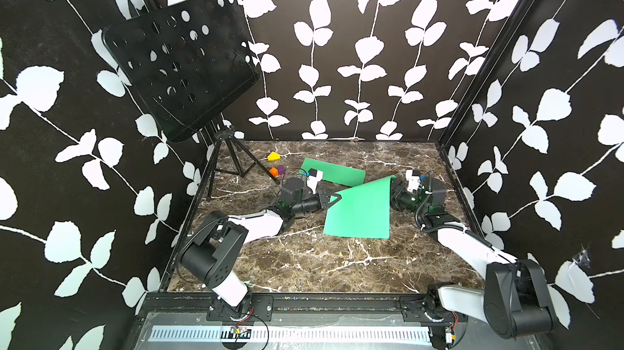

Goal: Fold the rectangular paper in half along the long edge
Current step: Pick up the paper from the center of the board, then place the paper at the center of the board.

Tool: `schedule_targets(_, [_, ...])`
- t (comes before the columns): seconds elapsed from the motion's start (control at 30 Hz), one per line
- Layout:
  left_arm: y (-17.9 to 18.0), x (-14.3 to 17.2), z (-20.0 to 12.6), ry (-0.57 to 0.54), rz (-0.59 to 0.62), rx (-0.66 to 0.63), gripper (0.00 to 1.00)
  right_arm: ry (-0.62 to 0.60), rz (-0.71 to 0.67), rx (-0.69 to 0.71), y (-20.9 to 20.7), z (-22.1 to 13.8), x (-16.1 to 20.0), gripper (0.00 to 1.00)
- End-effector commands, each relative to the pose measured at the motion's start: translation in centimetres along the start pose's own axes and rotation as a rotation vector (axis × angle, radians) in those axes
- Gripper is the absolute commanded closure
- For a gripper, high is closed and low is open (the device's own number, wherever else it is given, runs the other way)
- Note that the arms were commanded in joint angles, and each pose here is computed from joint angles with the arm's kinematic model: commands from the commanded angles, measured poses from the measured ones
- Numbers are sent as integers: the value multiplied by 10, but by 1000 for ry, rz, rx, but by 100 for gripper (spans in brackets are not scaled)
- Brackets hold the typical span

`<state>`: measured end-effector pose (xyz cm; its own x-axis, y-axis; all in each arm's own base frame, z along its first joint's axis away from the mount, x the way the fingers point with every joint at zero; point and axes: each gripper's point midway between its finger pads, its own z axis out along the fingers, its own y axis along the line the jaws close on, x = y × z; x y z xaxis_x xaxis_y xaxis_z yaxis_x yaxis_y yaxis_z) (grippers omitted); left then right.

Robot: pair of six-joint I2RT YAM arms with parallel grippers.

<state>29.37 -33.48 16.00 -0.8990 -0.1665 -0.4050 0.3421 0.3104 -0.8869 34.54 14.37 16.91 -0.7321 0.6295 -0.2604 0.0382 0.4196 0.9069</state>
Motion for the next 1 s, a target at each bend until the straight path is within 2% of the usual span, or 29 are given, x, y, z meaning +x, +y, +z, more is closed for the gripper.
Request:
schedule_targets(0.0, [11,5,3,-8,1,25,100,37,70,85,-35,1,17,27])
schedule_targets(0.17, [27,18,14,13,-68,66,100,136,195,236,-88,-1,51,25])
schedule_targets(0.27, [28,14,21,11,-98,92,100,159,233,245,-96,1,59,23])
schedule_targets(0.47, [-4,-20,32,-5,-23,146,100,173,186,162,-54,24,33,20])
schedule_targets(0.57, [-19,-34,27,-17,54,119,100,131,111,79,-22,38,6,17])
schedule_targets(0.6, [-19,-34,25,-10,64,97,100,109,87,91,-22,39,0,17])
schedule_targets(0.67, [-14,-30,22,2,57,54,100,72,51,127,-31,43,-8,16])
schedule_targets(0.8, [-4,-15,19,20,-25,81,100,39,64,158,-58,53,-10,19])
schedule_targets(0.97, [26,7,18,45,-99,36,100,78,137,265,-102,61,5,21])
